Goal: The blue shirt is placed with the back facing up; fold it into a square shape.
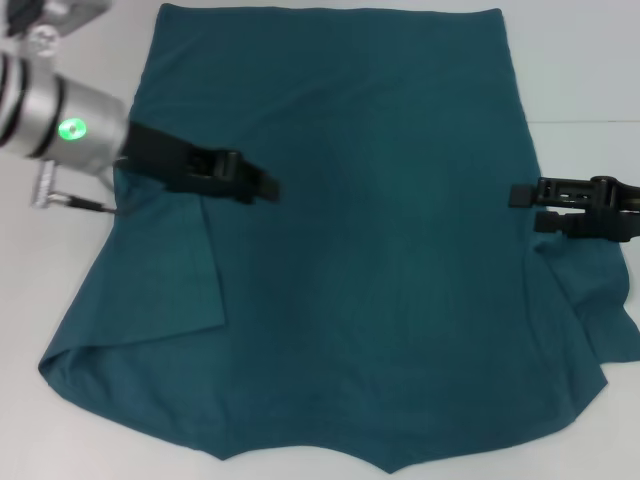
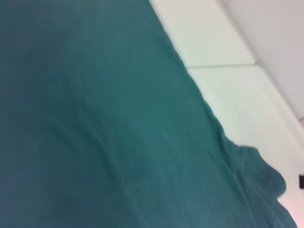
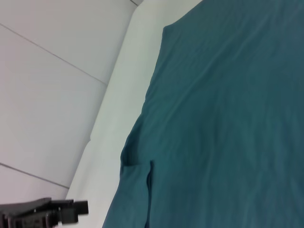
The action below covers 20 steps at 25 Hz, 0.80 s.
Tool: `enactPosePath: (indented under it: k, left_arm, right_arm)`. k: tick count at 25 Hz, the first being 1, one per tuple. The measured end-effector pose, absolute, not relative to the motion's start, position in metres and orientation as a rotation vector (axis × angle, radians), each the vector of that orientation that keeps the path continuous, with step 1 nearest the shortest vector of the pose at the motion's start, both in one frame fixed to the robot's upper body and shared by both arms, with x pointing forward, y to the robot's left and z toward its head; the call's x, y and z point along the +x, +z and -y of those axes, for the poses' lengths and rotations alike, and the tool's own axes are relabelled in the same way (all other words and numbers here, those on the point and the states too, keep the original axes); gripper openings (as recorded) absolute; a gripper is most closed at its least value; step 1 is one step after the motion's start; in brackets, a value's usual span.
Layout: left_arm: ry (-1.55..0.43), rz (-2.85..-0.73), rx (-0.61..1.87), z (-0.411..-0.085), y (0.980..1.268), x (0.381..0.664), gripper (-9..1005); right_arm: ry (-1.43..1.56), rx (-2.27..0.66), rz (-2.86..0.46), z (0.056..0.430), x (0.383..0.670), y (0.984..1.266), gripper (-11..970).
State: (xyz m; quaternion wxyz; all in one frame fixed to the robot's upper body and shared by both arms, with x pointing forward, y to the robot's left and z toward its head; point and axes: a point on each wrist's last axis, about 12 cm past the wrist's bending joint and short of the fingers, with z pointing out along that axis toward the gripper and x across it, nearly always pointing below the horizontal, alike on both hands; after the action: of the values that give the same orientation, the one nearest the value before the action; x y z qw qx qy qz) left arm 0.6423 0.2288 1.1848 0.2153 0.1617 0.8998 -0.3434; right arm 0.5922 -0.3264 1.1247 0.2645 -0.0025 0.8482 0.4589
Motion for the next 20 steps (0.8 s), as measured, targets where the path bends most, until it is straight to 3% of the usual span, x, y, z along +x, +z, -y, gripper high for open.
enactPosePath:
  k: [5, 8, 9, 13, 20]
  left_arm:
    - [-1.022, -2.466, 0.285, -0.265, 1.17, 0.627, 291]
    - [-1.111, -2.399, 0.391, -0.277, 1.158, 0.605, 470]
    - [-1.159, -2.281, 0.617, -0.284, 1.142, 0.577, 529]
    - [-1.16, -2.167, 0.775, -0.288, 1.117, 0.544, 659]
    - [-1.179, -2.114, 0.824, -0.283, 1.1, 0.522, 663]
  right_arm:
    - [1.232, -0.091, -2.276, 0.324, 0.591, 1.126, 883]
    - [1.22, -0.118, -2.268, 0.324, 0.591, 1.125, 882]
    - [1.212, -0.121, -2.266, 0.324, 0.591, 1.125, 882]
    - [1.188, -0.163, -2.263, 0.326, 0.592, 1.128, 882]
    - [1.156, -0.219, -2.325, 0.338, 0.588, 1.132, 880]
